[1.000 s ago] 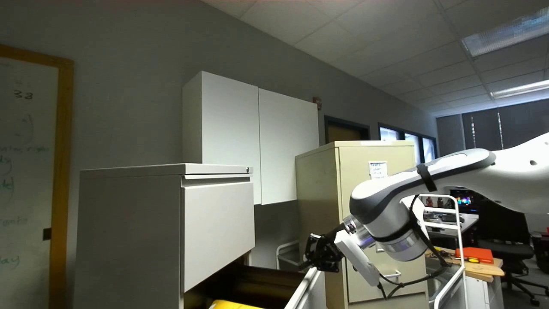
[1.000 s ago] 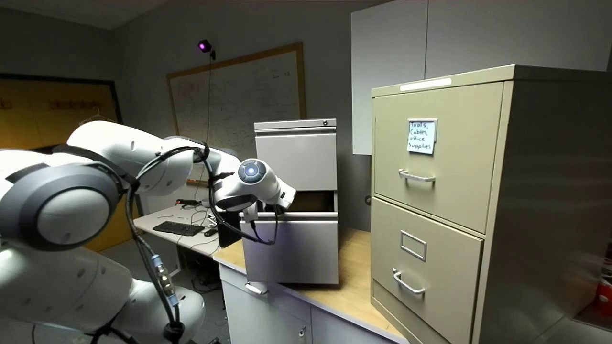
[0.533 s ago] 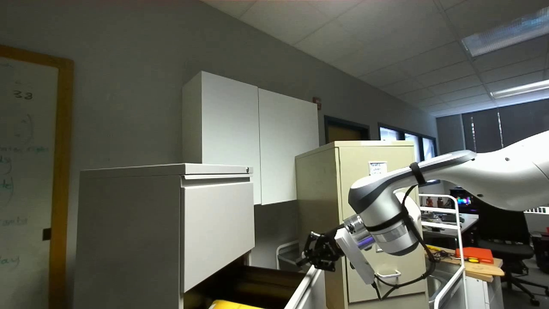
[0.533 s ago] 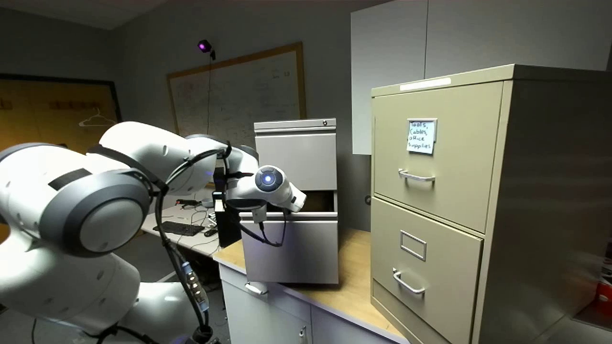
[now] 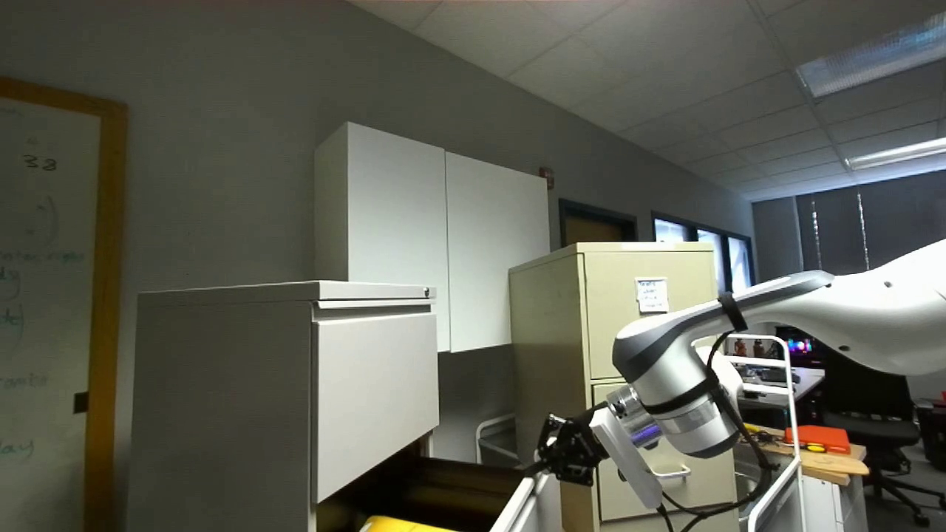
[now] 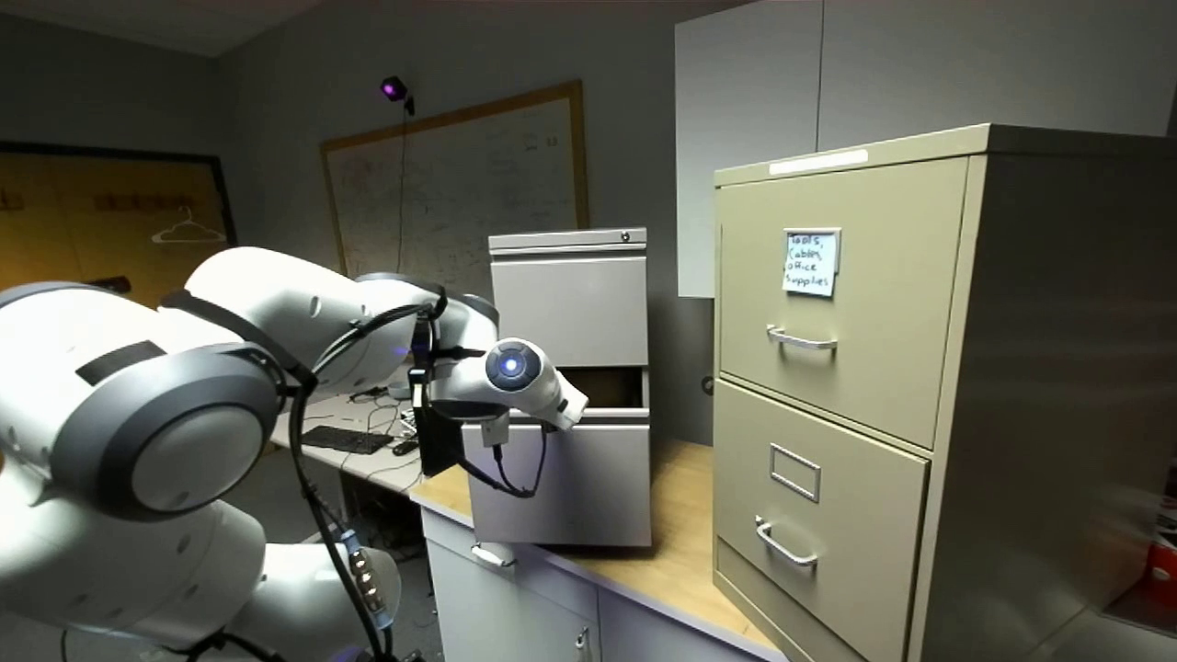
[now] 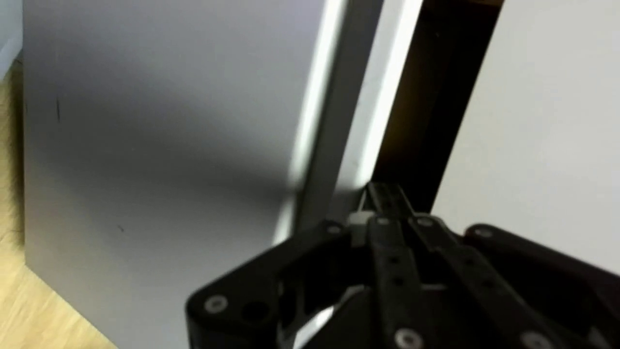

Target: Close the drawer on the left filing cabinet

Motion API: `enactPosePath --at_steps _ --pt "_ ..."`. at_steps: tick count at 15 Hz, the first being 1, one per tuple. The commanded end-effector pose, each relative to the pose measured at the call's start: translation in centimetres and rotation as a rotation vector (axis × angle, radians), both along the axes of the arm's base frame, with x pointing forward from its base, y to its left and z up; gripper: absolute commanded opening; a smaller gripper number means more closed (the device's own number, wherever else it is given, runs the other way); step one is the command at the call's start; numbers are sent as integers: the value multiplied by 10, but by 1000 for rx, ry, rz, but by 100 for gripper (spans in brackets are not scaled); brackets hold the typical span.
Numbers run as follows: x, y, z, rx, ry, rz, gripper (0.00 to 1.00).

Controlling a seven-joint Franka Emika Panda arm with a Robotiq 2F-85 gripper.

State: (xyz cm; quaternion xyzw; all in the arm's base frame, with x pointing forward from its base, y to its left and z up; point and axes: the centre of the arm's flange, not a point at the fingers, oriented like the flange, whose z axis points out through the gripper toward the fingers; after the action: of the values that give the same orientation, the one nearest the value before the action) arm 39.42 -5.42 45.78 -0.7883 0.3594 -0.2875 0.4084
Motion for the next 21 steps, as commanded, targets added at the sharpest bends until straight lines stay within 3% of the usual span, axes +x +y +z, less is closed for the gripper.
enactPosePath --at_steps 1,6,14,21 --pt "-30 -2 -16 45 -20 -34 0" --pt "-55 -6 -39 95 -15 -87 0" --pt "-29 -1 -26 107 -42 -59 0" --pt "-1 20 -24 83 29 9 0"
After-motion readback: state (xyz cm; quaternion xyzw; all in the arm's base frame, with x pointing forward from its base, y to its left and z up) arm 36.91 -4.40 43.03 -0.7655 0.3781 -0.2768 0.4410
